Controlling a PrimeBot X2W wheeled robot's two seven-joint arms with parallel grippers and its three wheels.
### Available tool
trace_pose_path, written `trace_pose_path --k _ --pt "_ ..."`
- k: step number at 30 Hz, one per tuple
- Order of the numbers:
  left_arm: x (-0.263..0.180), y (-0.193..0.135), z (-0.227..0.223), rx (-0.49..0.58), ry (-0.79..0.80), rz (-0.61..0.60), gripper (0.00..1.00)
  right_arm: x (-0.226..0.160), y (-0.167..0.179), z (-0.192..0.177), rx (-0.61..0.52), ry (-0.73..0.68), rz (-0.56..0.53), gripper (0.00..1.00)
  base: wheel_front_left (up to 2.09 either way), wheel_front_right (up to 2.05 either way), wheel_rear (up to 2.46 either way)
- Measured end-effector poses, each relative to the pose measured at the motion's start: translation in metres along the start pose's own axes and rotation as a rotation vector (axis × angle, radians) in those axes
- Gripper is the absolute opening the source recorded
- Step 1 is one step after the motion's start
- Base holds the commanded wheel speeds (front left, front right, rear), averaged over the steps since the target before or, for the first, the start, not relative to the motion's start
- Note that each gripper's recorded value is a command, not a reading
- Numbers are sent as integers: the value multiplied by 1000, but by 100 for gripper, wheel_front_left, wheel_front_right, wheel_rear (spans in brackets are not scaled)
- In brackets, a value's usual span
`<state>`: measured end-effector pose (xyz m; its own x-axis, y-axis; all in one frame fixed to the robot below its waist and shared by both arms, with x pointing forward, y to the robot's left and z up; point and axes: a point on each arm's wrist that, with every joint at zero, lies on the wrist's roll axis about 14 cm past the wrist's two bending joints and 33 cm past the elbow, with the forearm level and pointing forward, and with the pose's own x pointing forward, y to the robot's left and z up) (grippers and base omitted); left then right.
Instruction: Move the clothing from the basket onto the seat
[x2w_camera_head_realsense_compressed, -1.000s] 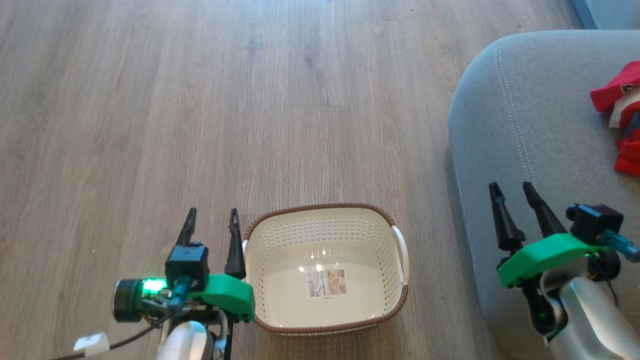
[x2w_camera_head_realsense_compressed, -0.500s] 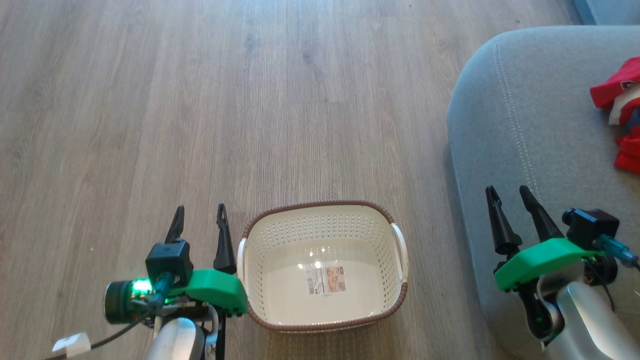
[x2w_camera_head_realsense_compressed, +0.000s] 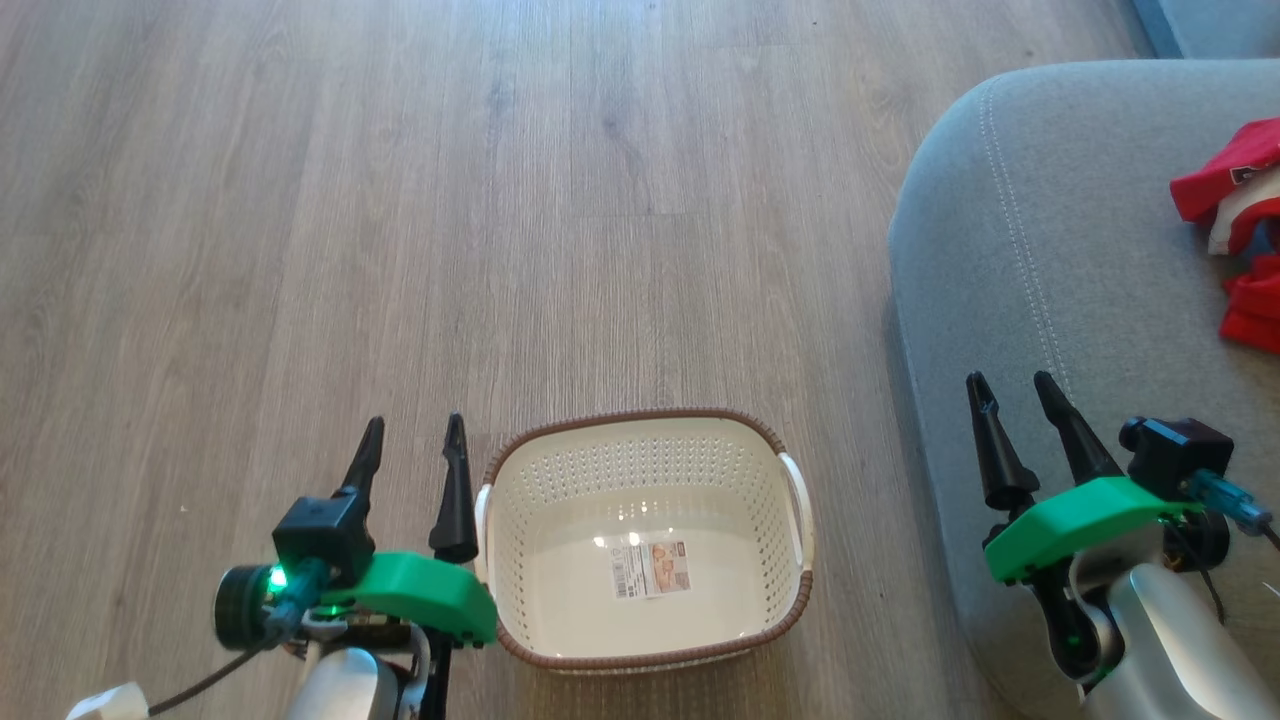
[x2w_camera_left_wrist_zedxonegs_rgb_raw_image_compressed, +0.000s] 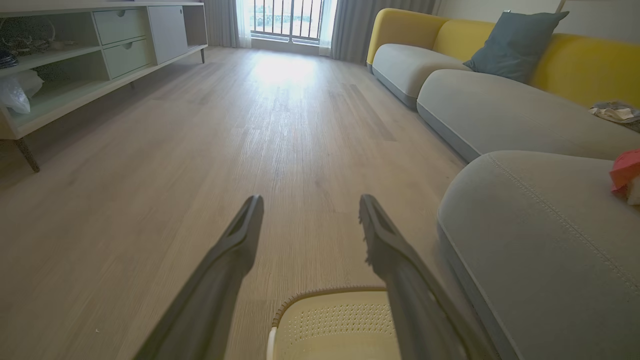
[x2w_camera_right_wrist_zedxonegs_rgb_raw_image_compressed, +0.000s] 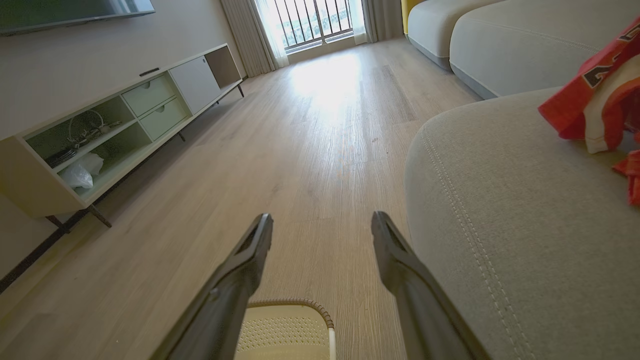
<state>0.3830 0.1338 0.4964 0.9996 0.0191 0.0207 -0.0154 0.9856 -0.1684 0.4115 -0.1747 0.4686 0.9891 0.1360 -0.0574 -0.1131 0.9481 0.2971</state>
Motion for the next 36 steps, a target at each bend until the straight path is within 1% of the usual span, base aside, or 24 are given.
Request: trace_pose_path --k 5,11,18,27,28,32,33,36 --pt "0 -4 4 -26 -11 -22 100 -1 0 1 0 -3 -1 100 0 0 0" --pt "1 0 6 -36 -15 -16 100 -2 0 3 -1 -9 -2 100 0 0 0" --pt "-2 -1 1 -72 4 -22 100 -3 1 5 4 -15 2 100 0 0 0" --pt "-7 0 -4 -83 21 -29 100 -5 2 5 4 -14 3 100 0 0 0" --pt "-8 1 -10 -80 38 -26 0 -6 1 0 5 0 -2 0 0 0 0" --pt "-25 9 -41 -66 138 2 0 -24 -6 -35 27 97 -39 0 0 0 0" --pt "-31 12 -49 -83 171 14 0 -32 -8 -45 44 126 -54 0 0 0 0" --pt "-31 13 -49 -105 171 18 0 -32 -10 -44 62 126 -62 0 0 0 0"
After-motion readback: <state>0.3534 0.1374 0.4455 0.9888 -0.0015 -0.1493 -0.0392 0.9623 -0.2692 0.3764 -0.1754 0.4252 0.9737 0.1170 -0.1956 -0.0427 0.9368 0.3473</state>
